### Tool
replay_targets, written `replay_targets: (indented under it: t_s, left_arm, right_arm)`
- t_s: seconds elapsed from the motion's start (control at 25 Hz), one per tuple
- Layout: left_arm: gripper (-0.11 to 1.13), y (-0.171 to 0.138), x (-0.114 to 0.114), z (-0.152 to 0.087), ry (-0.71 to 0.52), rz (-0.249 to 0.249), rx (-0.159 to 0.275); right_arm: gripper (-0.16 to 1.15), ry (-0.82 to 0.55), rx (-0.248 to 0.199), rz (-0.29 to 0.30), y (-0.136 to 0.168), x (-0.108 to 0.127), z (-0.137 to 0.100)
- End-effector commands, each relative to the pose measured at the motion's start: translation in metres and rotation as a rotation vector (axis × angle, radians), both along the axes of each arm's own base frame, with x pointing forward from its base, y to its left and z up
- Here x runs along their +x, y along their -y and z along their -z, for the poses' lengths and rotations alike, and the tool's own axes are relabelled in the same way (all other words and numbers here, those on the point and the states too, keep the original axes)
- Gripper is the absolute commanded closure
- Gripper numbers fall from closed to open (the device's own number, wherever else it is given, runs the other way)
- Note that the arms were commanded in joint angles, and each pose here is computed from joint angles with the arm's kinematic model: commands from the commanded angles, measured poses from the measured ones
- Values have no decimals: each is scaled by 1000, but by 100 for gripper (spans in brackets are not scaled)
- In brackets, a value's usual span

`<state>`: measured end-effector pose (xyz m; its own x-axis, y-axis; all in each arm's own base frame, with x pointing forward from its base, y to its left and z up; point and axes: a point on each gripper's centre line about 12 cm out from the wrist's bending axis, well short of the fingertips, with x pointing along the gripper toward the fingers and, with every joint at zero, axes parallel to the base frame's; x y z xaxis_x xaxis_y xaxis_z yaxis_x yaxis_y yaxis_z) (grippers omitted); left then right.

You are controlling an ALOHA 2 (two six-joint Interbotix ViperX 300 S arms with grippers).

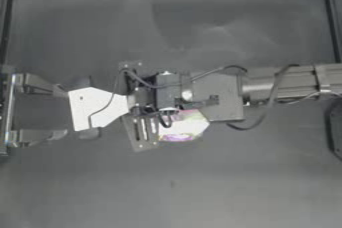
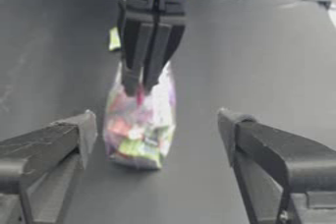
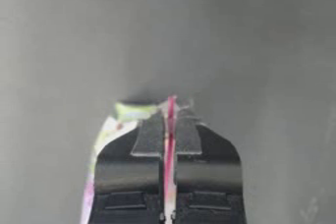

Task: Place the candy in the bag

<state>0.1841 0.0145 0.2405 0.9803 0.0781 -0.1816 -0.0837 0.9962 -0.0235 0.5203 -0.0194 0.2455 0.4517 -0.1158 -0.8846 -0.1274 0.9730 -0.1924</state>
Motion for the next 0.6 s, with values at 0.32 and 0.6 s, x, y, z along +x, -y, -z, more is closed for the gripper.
replay_targets:
  t_s: [0.32, 0.6]
  left_arm:
    - [0, -1, 13, 2, -16, -5, -10]
    - [0, -3, 25, 8, -24, -9, -9]
  right_arm:
    - [89, 110, 51, 11, -1, -18, -33]
    - [89, 153, 49, 29, 4, -25, -37]
